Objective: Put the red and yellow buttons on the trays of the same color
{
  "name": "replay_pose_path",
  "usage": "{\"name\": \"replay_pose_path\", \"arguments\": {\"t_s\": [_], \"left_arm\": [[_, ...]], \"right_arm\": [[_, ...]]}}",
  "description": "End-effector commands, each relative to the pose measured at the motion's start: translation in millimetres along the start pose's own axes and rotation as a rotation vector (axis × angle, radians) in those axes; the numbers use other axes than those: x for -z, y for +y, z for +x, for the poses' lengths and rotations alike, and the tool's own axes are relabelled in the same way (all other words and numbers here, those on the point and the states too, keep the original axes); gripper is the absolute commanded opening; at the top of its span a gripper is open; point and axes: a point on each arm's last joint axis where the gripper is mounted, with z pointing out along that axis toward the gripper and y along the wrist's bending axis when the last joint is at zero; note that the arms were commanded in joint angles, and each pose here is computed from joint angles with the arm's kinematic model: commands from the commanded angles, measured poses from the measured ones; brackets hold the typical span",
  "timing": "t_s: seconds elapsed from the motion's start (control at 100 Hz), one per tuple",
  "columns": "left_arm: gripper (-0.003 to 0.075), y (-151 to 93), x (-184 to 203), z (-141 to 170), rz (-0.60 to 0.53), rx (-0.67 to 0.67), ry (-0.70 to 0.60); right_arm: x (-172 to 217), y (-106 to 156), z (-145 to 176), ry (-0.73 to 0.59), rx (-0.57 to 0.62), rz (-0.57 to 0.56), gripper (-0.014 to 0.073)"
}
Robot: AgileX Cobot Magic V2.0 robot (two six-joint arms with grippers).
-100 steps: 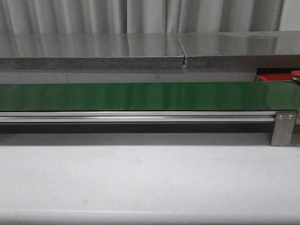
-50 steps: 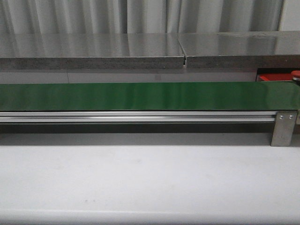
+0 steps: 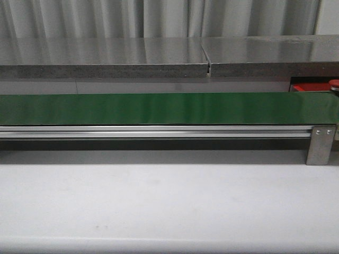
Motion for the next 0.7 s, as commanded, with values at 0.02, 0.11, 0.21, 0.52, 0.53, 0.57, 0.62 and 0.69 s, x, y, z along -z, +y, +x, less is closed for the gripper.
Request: {"name": "replay_pose_path", "arguments": {"t_s": [0.02, 0.11, 0.21, 0.52, 0.53, 0.57, 0.62, 0.69], "left_arm": [[0.0554, -5, 18, -17, 0.03, 0.002, -0.089], [0.0554, -6, 12, -24, 0.032, 0.003, -0.089], [0.0554, -7, 5, -31, 0.032, 0.004, -0.087], [0.0379, -9, -2, -41, 0.05, 0.013, -0.118], [0.037, -9, -2, -41, 0.05, 0.013, -0.118], [0.0313, -9, -2, -41, 0.05, 0.013, -0.118], [0.0253, -9, -2, -41, 0.05, 0.013, -0.118], [0.0187, -9, -2, -41, 0.05, 0.012, -0.118]], "right_arm": [[4, -1, -13, -0.091, -0.001, 0.013, -0.0118], [4, -1, -13, -0.091, -0.001, 0.013, -0.0118], [4, -1, -13, -0.091, -0.001, 0.013, -0.0118], [4, -1, -13, -0.091, -0.001, 0.013, -0.0118], [4, -1, -13, -0.091, -0.001, 0.013, -0.0118], [4, -1, -13, -0.091, -0.001, 0.013, -0.0118], [4, -1, -13, -0.091, -0.001, 0.013, -0.0118], [4, -1, -13, -0.091, -0.001, 0.013, -0.0118]]}}
